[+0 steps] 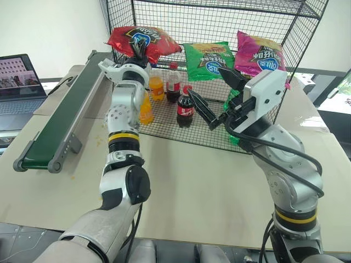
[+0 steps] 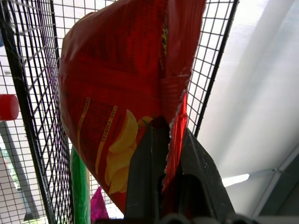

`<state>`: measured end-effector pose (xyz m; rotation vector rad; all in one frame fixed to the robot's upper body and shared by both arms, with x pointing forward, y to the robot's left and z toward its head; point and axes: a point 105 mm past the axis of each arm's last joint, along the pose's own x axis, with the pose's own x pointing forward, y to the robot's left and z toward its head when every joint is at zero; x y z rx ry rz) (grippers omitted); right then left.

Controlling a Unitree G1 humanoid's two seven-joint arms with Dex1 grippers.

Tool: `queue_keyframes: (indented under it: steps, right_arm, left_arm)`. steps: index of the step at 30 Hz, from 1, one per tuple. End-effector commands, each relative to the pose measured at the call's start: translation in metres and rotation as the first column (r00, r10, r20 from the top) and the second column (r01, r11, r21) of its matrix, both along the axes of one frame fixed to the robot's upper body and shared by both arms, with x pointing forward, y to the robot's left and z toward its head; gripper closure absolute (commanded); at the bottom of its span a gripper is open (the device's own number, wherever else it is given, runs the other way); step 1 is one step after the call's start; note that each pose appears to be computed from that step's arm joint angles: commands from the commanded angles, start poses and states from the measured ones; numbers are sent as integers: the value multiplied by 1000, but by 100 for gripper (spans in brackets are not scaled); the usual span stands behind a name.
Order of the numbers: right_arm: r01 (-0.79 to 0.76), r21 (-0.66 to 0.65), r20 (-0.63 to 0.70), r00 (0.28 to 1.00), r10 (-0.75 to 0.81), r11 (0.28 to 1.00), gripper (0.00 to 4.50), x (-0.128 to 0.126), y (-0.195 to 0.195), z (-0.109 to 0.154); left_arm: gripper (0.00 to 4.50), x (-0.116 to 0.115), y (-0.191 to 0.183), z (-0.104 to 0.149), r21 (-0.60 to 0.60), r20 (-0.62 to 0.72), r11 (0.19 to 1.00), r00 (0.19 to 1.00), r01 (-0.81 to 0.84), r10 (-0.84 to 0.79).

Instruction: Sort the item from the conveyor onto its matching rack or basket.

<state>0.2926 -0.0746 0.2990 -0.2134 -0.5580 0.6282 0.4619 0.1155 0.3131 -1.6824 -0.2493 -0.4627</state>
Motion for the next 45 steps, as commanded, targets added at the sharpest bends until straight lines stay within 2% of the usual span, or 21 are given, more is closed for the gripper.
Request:
queue_keyframes:
  steps: [1, 7, 10, 12, 15, 16, 19, 20, 23, 27, 30, 31, 32, 34, 36, 37, 39, 42, 43, 45]
  right_arm:
    - [-6, 9, 55, 998, 6, 1000, 0, -10, 3, 11]
    - [-7, 17, 54, 999, 6, 1000, 0, -10, 3, 12]
    - [-6, 20, 52, 999, 5, 1000, 0, -10, 2, 12]
    - [-6, 22, 49, 999, 5, 1000, 0, -10, 2, 11]
    - [-5, 24, 43, 999, 4, 1000, 0, -10, 2, 9]
    - [-4, 25, 40, 999, 3, 1000, 0, -9, 2, 8]
    - [1, 27, 32, 999, -1, 1000, 0, -9, 0, 5]
    - [3, 24, 30, 1000, -4, 1000, 0, -9, 0, 4]
    - [17, 25, 15, 1000, -18, 1000, 0, -8, -4, -1]
    - [22, 32, -15, 1000, -22, 999, 0, -7, -7, -11]
    - [20, 28, -47, 999, -19, 999, 0, -7, -8, -23]
    - [22, 28, -59, 998, -21, 999, 0, -7, -10, -28]
    - [28, 22, -76, 997, -26, 999, 0, -7, -12, -35]
    - [53, -8, -114, 992, -54, 999, 0, -7, -19, -54]
    - [134, 10, -169, 977, -131, 991, 0, -4, -35, -71]
    - [170, 15, -191, 968, -164, 985, 0, -3, -41, -78]
    - [236, 6, -238, 944, -228, 972, 0, -1, -52, -97]
    - [342, -6, -308, 893, -327, 940, 0, 3, -69, -130]
    - [371, -13, -328, 875, -355, 928, 0, 4, -74, -140]
    - [400, -22, -344, 857, -383, 916, 0, 3, -79, -151]
  left_arm:
    - [448, 2, 5, 19, -11, 23, 998, 998, -62, 63]
    - [448, 10, 8, 14, -20, -21, 995, 995, -97, 96]
    - [385, 7, 3, 20, -20, 15, 997, 997, -72, 73]
    - [288, 5, -1, 21, -18, 29, 999, 999, -46, 46]
    - [191, -2, -2, 16, 22, 35, 999, 999, -24, 24]
    - [142, -4, -1, 13, 37, 30, 999, 999, -23, 22]
    - [30, -16, 9, -1, 66, -5, 997, 1000, -29, 29]
    - [6, -24, 12, -6, 92, -5, 995, 1000, -25, 26]
    - [6, -52, 20, -20, 177, 12, 984, 1000, -15, 13]
    - [6, -78, 33, -25, 270, 46, 963, 999, -21, 9]
    - [6, -97, 38, -27, 408, 87, 913, 996, -7, -31]
    - [6, -103, 38, -31, 478, 94, 878, 995, -6, -45]
    - [6, -110, 40, -40, 590, 94, 807, 994, -16, -49]
    - [6, -123, 47, -74, 832, 58, 553, 998, -27, -39]
    - [6, -133, 62, -111, 961, 25, 277, 1000, -25, 1]
    - [6, -136, 66, -124, 983, 19, 185, 1000, -21, 13]
    - [6, -141, 73, -150, 997, -2, 74, 999, 0, 33]
    - [6, -146, 66, -195, 987, 15, -161, 1000, -16, -6]
    - [6, -145, 62, -207, 980, 21, -197, 1000, -21, -2]
    - [6, -141, 59, -219, 976, 34, -218, 999, -31, 8]
